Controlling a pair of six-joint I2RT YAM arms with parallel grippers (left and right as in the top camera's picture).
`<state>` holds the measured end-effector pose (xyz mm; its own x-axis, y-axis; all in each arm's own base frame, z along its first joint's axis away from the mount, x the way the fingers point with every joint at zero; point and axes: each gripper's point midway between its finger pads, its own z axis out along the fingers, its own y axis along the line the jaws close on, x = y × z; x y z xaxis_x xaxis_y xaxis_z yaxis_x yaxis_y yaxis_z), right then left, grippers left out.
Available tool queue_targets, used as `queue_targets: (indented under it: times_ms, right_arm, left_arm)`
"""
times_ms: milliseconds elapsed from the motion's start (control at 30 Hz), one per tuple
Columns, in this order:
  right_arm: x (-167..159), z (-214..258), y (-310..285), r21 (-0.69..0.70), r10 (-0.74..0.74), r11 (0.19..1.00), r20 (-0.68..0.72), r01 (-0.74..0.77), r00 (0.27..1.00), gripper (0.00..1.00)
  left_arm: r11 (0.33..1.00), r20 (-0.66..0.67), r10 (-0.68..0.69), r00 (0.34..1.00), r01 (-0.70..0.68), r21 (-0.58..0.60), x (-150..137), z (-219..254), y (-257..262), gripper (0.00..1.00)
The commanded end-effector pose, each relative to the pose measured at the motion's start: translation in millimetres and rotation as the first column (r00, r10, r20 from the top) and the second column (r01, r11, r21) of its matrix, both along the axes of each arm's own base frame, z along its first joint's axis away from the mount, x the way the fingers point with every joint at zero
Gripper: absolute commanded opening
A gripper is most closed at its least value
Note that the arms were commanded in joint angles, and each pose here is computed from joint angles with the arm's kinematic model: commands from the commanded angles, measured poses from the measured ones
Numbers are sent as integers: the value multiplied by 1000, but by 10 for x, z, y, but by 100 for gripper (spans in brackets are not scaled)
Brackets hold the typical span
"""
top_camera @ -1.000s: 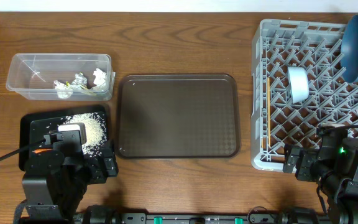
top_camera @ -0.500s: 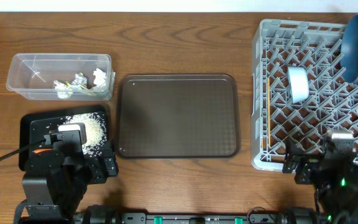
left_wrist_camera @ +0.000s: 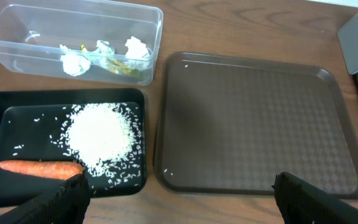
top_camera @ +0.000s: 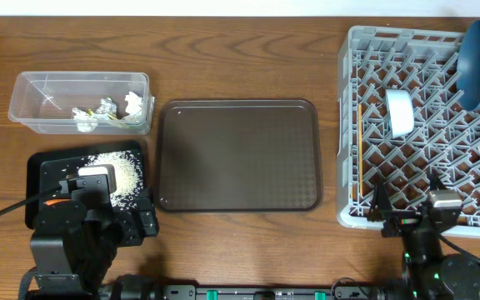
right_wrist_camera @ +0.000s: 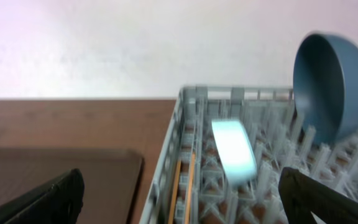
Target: Sort waste into correct bins and load items into the dishwasher rack
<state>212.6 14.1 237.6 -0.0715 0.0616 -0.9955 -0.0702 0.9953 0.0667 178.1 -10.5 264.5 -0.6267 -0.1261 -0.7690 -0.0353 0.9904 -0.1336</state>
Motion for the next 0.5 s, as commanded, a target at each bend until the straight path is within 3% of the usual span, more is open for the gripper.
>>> queue_targets:
  times_ms: [0,267,467]
  right_arm:
    - [90,-51,11,-42,4,999,49,-2,999,99]
    - [303,-252,20,-146,12,989,209,19,978,99]
    - [324,-731,117,-173,70,983,36,-63,997,99]
  left_arm:
    - [1000,4,-12,1000,12,10,2,-3,-5,96]
    - [1000,4,-12,1000,12,10,2,-3,-5,96]
    - [1000,4,-12,1000,12,10,2,-3,-5,96]
